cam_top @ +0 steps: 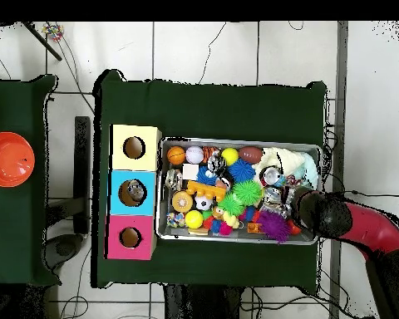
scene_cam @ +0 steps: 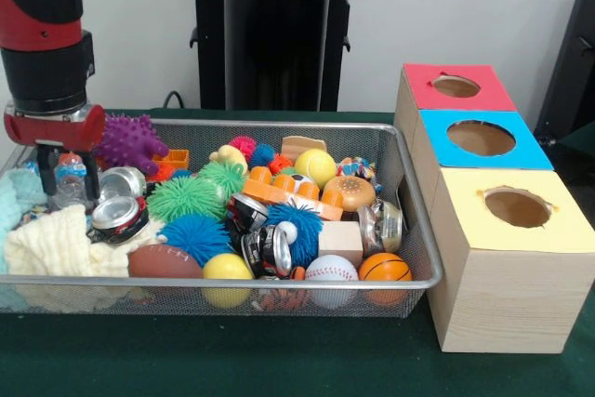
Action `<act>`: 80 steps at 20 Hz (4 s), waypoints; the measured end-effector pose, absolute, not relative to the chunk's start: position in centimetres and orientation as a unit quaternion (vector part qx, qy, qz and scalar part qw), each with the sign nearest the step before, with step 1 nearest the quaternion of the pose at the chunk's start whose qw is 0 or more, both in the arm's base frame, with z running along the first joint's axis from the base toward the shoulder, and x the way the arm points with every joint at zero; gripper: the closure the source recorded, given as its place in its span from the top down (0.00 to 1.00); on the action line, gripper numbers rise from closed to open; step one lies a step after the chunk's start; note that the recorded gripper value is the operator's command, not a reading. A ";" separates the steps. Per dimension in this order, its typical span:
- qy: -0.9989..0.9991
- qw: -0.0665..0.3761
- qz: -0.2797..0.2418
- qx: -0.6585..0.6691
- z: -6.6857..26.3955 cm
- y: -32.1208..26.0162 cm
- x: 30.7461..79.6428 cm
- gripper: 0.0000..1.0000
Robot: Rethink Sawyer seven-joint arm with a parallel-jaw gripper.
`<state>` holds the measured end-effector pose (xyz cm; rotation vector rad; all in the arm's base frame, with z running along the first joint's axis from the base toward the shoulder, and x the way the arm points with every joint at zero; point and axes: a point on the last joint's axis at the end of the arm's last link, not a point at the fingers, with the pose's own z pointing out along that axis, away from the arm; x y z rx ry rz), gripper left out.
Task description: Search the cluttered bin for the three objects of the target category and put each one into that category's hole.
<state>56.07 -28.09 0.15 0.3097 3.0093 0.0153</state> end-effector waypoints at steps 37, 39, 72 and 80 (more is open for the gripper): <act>0.995 0.027 -0.016 0.100 -0.1 -28.1 53.3 1.00; 0.995 0.025 -0.018 0.099 -0.1 -28.2 53.1 1.00; 0.992 0.056 -0.029 0.107 -2.3 -28.6 51.3 1.00; 0.992 0.057 -0.030 0.110 -3.0 -28.6 50.4 0.00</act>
